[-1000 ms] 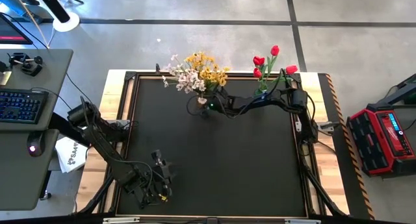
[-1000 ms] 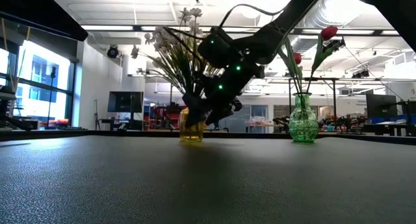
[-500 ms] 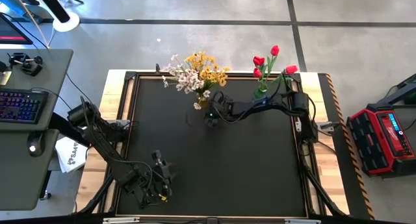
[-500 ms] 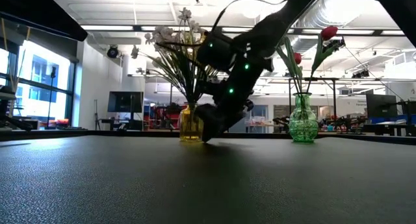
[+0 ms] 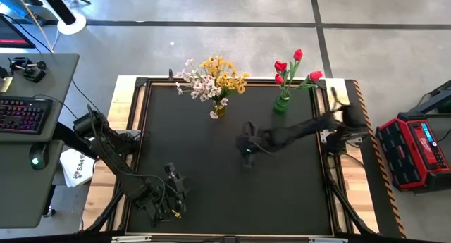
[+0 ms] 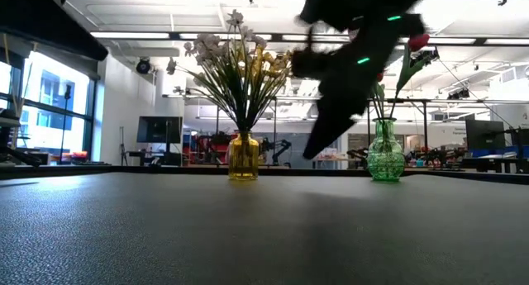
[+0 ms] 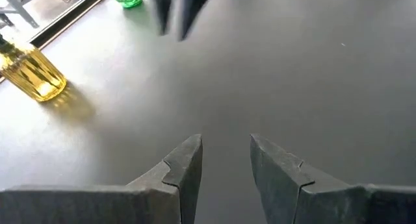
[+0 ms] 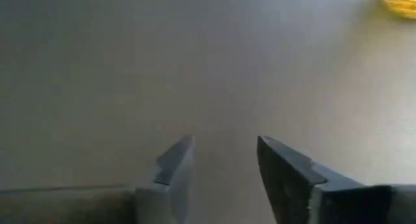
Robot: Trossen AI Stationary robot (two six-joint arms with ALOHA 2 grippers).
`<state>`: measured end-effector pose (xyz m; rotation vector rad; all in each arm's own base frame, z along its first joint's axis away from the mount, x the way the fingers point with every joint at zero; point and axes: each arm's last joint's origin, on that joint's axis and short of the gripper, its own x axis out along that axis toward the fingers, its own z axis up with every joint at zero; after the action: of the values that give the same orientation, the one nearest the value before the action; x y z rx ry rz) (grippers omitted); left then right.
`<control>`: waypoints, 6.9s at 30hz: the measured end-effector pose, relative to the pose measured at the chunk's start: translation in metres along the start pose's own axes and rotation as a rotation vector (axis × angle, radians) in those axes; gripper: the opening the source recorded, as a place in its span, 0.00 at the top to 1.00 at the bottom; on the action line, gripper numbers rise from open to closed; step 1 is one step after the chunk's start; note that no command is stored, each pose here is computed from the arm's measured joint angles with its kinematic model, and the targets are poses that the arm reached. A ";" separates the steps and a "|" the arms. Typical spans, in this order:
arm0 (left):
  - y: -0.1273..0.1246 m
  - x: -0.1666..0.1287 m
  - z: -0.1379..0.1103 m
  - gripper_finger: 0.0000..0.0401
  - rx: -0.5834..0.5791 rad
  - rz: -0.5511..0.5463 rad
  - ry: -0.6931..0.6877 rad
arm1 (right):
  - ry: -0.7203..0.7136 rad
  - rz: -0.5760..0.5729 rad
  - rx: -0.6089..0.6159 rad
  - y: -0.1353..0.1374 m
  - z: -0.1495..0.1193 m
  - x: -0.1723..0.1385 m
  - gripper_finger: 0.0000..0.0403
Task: Sort flowers into vase by color
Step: Return to Home Position
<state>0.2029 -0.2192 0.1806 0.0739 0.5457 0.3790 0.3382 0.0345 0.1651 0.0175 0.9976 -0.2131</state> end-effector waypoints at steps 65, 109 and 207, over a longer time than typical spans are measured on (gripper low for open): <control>0.204 -0.001 0.006 0.70 -0.327 -0.187 -0.606 | -1.069 0.275 0.266 -0.088 -0.191 -0.128 0.80; 0.233 0.003 -0.058 0.99 -0.092 -0.437 -0.564 | -0.994 0.261 0.267 -0.088 -0.194 -0.121 0.80; 0.233 0.003 -0.058 0.99 -0.168 -0.434 -0.546 | -1.016 0.161 0.044 -0.085 -0.194 -0.121 0.79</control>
<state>0.0976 -0.0035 0.1686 -0.1022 -0.0185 -0.0281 0.0973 -0.0060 0.1679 0.0257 -0.0224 -0.0714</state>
